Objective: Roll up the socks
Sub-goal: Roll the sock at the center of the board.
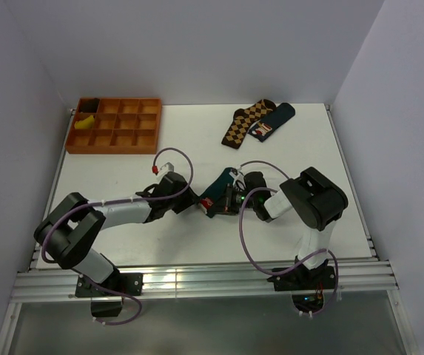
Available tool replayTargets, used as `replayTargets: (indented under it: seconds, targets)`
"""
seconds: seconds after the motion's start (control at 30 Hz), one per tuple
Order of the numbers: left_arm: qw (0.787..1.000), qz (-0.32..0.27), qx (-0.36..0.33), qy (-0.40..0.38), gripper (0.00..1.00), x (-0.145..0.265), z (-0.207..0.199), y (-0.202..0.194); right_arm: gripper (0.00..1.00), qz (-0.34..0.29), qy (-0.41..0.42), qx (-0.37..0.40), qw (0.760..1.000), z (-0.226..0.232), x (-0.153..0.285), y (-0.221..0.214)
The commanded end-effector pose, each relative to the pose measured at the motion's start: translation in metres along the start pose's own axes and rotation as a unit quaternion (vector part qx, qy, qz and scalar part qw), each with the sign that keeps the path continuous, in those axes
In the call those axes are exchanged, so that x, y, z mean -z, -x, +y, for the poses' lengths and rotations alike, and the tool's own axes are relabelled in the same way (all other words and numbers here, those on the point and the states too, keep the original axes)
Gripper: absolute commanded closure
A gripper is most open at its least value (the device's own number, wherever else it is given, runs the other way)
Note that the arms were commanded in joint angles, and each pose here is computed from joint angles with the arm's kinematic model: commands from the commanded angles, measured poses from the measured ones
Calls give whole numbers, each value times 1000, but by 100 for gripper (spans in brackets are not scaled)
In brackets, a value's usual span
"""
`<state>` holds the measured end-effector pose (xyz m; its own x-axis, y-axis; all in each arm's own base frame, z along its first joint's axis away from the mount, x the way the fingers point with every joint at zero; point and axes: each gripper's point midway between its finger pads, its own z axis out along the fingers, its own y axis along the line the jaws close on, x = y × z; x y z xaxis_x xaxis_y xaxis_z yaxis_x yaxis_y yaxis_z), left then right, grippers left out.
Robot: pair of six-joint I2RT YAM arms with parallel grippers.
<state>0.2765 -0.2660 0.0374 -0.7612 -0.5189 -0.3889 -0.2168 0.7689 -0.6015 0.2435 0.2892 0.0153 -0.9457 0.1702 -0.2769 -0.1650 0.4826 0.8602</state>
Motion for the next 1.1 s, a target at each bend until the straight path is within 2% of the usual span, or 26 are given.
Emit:
replayTargets:
  seconds: [0.0,0.4,0.73,1.07]
  targets:
    - [999,-9,13,-38,50,-1,-17,3,100,35,-88,-42,995,-48,4,-25]
    - [997,-16,24,-78,49,7,-23,0,100,47,-85,-38,995,-45,1,-22]
    - [991,-41,16,-126,43,15,-35,5,100,52,-87,-35,994,-45,0,-21]
    - [996,-17,12,-89,45,-2,-17,-8,100,49,-88,-34,994,-44,1,-20]
